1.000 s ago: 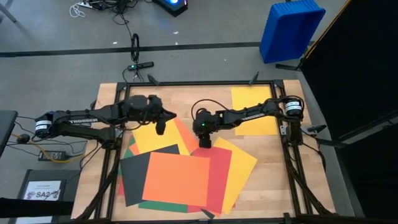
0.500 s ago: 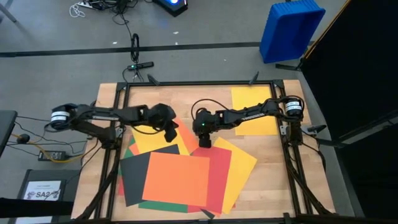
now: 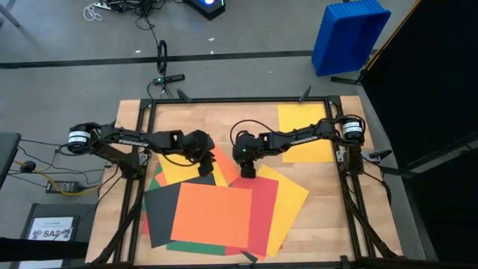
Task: Organize paper
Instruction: Stack the yellow colored paper on top of the yellow colored paper
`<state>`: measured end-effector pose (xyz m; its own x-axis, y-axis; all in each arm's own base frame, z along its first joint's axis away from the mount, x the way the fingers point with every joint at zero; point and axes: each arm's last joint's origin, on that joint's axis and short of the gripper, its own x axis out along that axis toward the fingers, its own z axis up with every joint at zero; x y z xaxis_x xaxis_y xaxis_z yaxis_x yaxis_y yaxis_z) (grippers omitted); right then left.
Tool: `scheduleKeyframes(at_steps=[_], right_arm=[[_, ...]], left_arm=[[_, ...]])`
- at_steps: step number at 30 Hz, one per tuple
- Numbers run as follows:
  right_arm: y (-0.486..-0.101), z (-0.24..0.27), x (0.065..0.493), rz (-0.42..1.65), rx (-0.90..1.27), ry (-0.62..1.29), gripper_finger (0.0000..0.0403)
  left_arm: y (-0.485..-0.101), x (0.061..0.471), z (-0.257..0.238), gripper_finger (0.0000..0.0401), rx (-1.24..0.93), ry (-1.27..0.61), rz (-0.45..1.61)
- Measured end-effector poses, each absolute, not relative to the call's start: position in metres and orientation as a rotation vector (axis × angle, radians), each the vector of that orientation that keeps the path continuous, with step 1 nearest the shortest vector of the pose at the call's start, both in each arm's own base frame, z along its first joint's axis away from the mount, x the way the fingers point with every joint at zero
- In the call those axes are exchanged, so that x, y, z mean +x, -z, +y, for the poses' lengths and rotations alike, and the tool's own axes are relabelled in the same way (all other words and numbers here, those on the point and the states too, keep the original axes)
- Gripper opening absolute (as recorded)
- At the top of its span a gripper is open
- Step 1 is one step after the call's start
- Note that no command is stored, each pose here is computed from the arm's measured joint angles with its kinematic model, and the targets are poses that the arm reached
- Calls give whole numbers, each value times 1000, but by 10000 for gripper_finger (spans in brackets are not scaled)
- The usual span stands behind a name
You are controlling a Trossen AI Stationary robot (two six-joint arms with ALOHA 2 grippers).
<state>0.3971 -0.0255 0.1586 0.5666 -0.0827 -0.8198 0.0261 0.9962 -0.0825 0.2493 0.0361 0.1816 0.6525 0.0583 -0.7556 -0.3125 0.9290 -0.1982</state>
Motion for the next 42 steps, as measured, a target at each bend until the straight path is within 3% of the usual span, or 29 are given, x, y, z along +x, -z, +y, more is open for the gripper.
scheduleKeyframes(at_steps=[8,14,27,35,42], right_arm=[[-160,-11,395,1035,-143,45,151],[-168,-4,393,1112,-180,104,143],[-162,48,365,1354,16,190,80],[-164,102,348,1342,44,281,49],[-170,135,327,1318,157,450,59]], left_arm=[[-182,250,26,147,-310,-178,843],[-182,251,20,150,-300,-154,847],[-183,253,6,149,-290,-81,839],[-188,258,-18,147,-244,30,775],[-192,265,-35,147,-208,108,690]])
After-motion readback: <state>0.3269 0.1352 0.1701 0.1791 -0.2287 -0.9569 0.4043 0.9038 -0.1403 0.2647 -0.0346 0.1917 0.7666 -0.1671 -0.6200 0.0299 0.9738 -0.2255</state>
